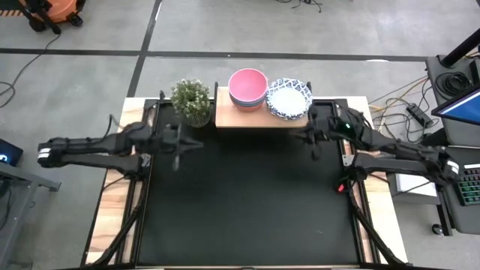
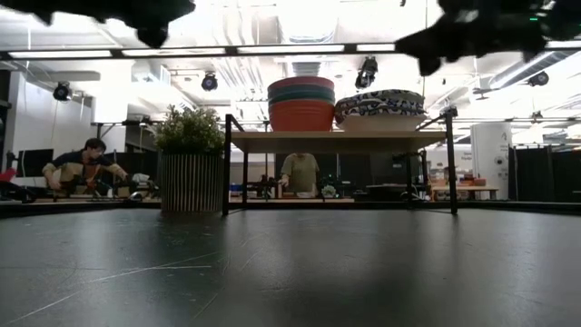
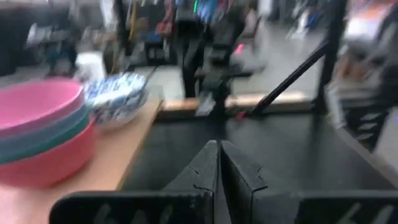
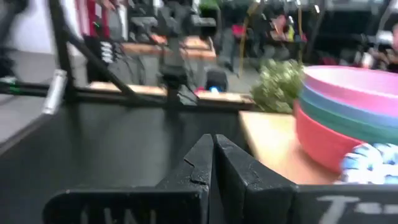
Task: Place and stack bowls onto a shelf
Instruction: Return to Home Position
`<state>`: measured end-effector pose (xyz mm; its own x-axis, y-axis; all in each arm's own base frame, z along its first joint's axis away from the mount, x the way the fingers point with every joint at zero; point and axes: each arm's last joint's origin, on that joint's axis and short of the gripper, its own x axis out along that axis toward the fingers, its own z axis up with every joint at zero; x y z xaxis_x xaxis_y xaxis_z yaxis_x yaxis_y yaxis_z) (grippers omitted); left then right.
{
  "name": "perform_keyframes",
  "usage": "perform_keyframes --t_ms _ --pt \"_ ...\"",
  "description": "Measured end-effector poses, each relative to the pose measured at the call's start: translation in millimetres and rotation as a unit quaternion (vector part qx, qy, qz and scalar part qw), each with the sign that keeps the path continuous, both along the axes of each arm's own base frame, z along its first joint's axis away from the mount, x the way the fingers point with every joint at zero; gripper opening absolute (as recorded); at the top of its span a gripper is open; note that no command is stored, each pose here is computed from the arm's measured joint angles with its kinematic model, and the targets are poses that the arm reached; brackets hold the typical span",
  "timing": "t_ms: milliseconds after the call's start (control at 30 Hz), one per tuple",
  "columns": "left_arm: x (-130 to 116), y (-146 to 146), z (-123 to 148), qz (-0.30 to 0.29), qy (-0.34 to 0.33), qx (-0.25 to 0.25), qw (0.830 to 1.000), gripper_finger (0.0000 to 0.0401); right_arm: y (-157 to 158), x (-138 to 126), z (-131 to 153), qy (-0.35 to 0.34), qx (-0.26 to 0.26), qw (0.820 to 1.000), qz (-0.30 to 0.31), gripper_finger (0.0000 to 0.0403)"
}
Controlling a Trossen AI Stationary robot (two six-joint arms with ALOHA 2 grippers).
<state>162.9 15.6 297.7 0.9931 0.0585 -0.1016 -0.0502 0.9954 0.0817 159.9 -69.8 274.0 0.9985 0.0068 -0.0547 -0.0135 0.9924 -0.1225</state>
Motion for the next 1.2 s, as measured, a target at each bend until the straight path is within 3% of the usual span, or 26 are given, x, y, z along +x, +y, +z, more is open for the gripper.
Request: perform_keyframes --t_ms 200,433,767,933,1200 --pt "-31 -12 -30 -0.03 -0.058 -0.025 0.998 0.0 23 -29 -25 -0.034 0.006 0.999 0.025 0.0008" --pt "-46 -13 -61 -0.03 -0.077 -0.035 0.996 0.0 39 -57 -48 -0.088 -0.007 0.995 0.038 0.0008" --pt "-53 -13 -90 -0.031 -0.096 -0.061 0.993 0.0 46 -69 -82 -0.11 -0.009 0.991 0.075 0.0008" --pt "-54 -13 -103 -0.031 -0.103 -0.059 0.992 0.0 47 -72 -86 -0.125 -0.018 0.989 0.075 0.0008" --pt "-55 -13 -113 -0.031 -0.134 -0.004 0.99 0.0 47 -71 -87 -0.127 -0.061 0.987 0.072 0.0008"
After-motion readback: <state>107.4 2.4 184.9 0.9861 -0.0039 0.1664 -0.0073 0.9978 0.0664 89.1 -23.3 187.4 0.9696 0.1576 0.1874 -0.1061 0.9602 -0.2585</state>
